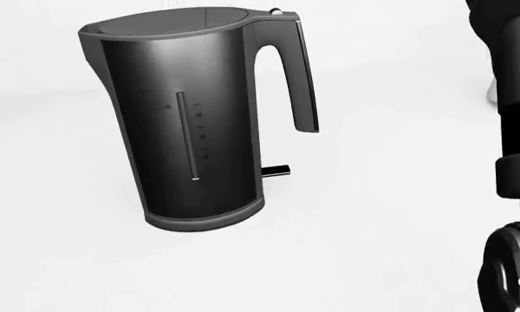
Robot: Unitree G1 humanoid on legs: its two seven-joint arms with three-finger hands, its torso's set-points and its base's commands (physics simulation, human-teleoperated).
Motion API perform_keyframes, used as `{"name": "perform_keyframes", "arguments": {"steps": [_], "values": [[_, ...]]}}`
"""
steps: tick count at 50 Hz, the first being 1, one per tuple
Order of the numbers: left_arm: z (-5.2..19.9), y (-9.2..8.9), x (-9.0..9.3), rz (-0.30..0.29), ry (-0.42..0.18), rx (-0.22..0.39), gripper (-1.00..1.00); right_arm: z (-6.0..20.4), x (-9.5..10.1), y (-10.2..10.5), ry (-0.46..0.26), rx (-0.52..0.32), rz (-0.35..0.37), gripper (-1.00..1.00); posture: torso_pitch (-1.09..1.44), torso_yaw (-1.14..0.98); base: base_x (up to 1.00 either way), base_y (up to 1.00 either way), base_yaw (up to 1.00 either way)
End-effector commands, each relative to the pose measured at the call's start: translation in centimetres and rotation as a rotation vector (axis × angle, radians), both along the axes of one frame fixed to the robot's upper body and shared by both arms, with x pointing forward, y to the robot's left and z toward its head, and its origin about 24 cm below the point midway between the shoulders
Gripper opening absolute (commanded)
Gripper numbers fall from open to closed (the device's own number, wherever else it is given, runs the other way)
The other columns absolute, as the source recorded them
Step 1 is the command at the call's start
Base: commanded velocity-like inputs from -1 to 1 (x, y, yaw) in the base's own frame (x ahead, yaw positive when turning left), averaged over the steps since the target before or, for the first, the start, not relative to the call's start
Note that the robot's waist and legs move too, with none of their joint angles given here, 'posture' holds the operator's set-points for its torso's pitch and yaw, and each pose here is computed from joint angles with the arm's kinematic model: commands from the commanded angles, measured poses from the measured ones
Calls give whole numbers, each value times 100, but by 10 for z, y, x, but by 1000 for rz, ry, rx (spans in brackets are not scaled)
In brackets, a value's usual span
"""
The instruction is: Press the button to open the lid of the electric kettle.
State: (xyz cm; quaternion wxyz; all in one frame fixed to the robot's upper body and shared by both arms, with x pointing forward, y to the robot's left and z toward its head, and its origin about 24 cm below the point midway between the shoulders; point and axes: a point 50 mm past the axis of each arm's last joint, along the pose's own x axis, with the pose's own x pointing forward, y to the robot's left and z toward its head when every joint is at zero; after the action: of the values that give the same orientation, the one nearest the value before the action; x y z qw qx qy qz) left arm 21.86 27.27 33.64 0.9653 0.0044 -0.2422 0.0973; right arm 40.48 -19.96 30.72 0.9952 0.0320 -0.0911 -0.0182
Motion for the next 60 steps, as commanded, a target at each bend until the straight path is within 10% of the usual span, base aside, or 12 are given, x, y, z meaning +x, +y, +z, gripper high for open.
{"name": "perform_keyframes", "arguments": {"steps": [1,60], "values": [[10,0,-5,7,-55,10,100,26,-4,3,-108,-3,6,100,-40,0,0,0,0],[13,2,-8,10,-60,-1,100,23,23,60,-37,-142,-78,100,-40,0,0,0,0]]}}
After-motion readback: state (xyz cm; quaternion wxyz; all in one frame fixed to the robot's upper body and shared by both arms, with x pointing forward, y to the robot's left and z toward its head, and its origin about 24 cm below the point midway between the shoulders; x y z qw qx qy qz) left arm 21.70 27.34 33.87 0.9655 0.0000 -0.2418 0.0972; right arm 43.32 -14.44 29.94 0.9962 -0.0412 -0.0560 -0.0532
